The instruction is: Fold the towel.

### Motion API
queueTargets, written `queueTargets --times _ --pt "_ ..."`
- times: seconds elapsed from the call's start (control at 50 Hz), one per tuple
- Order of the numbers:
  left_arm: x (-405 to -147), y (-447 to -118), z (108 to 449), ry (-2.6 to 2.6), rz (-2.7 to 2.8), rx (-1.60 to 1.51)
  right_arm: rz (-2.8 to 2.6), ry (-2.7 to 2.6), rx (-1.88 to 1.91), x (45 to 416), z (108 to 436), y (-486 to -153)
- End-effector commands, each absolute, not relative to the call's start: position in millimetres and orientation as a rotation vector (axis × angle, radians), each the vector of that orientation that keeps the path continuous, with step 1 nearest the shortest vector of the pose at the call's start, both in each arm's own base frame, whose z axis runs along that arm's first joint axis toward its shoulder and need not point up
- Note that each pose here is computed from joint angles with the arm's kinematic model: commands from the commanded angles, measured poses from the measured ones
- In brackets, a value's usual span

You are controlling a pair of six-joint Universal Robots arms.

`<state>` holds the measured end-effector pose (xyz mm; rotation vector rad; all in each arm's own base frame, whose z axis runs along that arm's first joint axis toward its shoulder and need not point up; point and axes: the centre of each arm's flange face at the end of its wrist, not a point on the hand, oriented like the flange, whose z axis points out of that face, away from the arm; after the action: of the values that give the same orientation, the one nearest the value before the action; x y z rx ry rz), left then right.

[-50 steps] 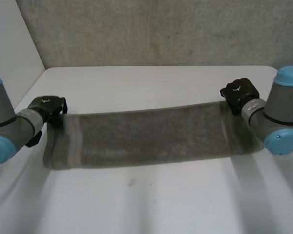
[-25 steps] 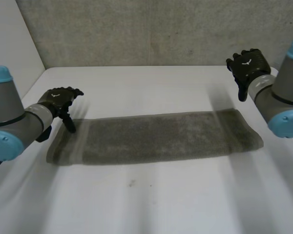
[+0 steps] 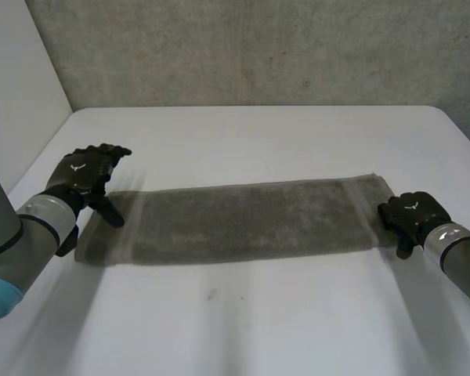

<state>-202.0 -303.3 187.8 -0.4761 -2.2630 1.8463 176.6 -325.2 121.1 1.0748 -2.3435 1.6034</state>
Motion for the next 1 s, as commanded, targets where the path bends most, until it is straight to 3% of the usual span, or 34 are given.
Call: queueTargets --times 0.02,0.38,0.5,0.54,0.66,0.7,0.72,0.78,0.8,0.84,0.86,0.9,0.96,1.0 --pt "-202.3 -302.8 186.3 -2.273 1.835 -0.477 1.617 -2.333 1.028 166.3 115.8 -338.7" --pt "-203.6 -296.9 182.0 -2.282 1.809 -0.485 1.628 -2.276 0.924 142.2 118.9 -359.2" --pt "-203.5 -296.0 182.6 -2.282 1.810 -0.486 1.530 -2.243 0.744 85.5 131.2 -379.5" --pt "-203.5 -296.0 183.1 -2.281 1.811 -0.485 1.432 -2.183 0.693 46.9 144.3 -388.9" --pt "-203.9 -295.7 184.2 -2.275 1.815 -0.484 1.387 -2.109 0.761 37.7 164.7 -392.1" --pt "-204.8 -295.1 184.2 -2.273 1.814 -0.487 1.550 -2.048 0.802 80.2 194.2 -394.1" --pt "-204.8 -295.1 184.2 -2.273 1.814 -0.487 1.551 -2.048 0.803 80.5 194.4 -394.1" --pt "-205.6 -294.7 184.3 -2.271 1.814 -0.488 1.815 -2.012 0.939 168.1 223.0 -372.4" --pt "-205.6 -294.7 184.3 -2.271 1.814 -0.487 1.816 -2.012 0.940 168.4 223.0 -372.3" --pt "-206.5 -294.1 184.3 -2.269 1.814 -0.493 1.952 -1.968 1.124 235.9 225.0 -344.2" --pt "-206.5 -294.0 184.3 -2.269 1.814 -0.493 1.952 -1.968 1.125 236.2 225.1 -344.1" --pt "-207.7 -293.1 184.3 -2.267 1.812 -0.494 2.056 -1.911 1.369 307.8 215.0 -301.8" --pt "-208.1 -292.5 183.9 -2.267 1.809 -0.496 2.092 -1.890 1.480 337.2 207.4 -279.1" --pt "-207.8 -291.4 182.3 -2.274 1.803 -0.497 2.127 -1.854 1.655 378.8 192.5 -239.2"
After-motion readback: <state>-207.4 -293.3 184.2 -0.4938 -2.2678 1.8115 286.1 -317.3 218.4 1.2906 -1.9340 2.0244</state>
